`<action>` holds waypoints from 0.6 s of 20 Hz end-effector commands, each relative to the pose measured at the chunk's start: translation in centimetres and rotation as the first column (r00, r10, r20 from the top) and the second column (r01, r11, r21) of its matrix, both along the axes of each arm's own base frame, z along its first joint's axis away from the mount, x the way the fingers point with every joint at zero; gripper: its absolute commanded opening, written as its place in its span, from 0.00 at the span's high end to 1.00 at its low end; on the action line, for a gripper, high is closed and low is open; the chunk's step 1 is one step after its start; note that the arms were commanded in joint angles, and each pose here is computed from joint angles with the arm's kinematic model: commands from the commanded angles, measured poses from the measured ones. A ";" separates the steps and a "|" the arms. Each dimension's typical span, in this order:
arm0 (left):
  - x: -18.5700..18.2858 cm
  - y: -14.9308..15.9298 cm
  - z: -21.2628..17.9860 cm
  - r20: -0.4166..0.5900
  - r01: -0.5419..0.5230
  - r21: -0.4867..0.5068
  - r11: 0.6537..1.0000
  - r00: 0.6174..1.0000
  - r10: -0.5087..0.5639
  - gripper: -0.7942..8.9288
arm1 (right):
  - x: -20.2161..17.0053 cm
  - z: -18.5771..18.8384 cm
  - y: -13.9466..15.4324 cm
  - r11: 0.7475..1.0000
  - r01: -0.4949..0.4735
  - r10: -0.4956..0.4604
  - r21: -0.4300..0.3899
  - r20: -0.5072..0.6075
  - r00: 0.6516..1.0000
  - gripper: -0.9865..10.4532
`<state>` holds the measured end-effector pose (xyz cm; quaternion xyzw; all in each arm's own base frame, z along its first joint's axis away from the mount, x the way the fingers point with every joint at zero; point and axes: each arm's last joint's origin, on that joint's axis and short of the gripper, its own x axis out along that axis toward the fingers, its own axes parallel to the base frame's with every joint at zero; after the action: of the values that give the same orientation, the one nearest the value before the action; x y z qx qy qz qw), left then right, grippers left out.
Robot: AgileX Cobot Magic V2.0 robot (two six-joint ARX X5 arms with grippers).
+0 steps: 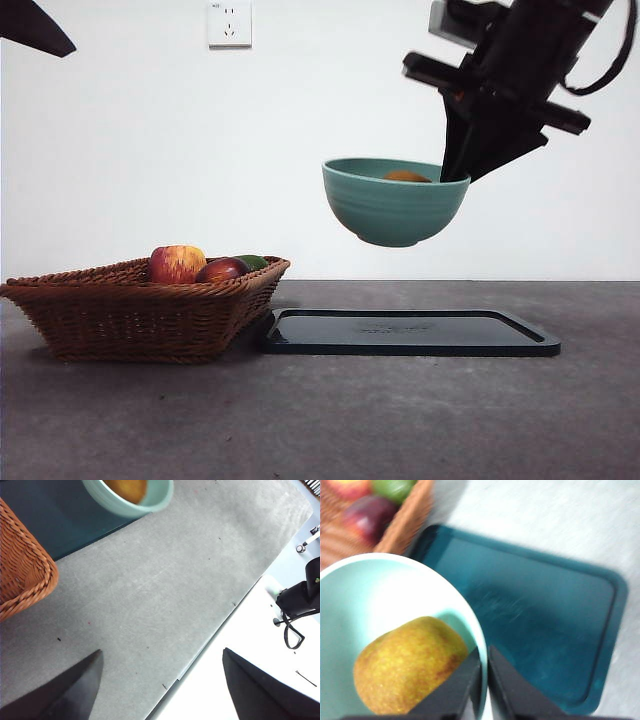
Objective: Pick up the wifruite, put it on the bowl, pick up the plate, put it on desk
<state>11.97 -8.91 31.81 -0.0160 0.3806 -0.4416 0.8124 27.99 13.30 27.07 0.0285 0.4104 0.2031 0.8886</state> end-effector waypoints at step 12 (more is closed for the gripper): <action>0.0 -0.1 0.2 0.012 0.015 0.000 1.000 1.000 -0.015 0.53 | 7.1 -7.0 0.9 0.999 0.008 -0.011 -0.040 -0.095 0.995 0.90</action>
<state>11.96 -8.90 31.80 -0.0159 0.3813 -0.4414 0.8121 34.59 13.87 19.78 0.0241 0.4679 0.1816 0.8646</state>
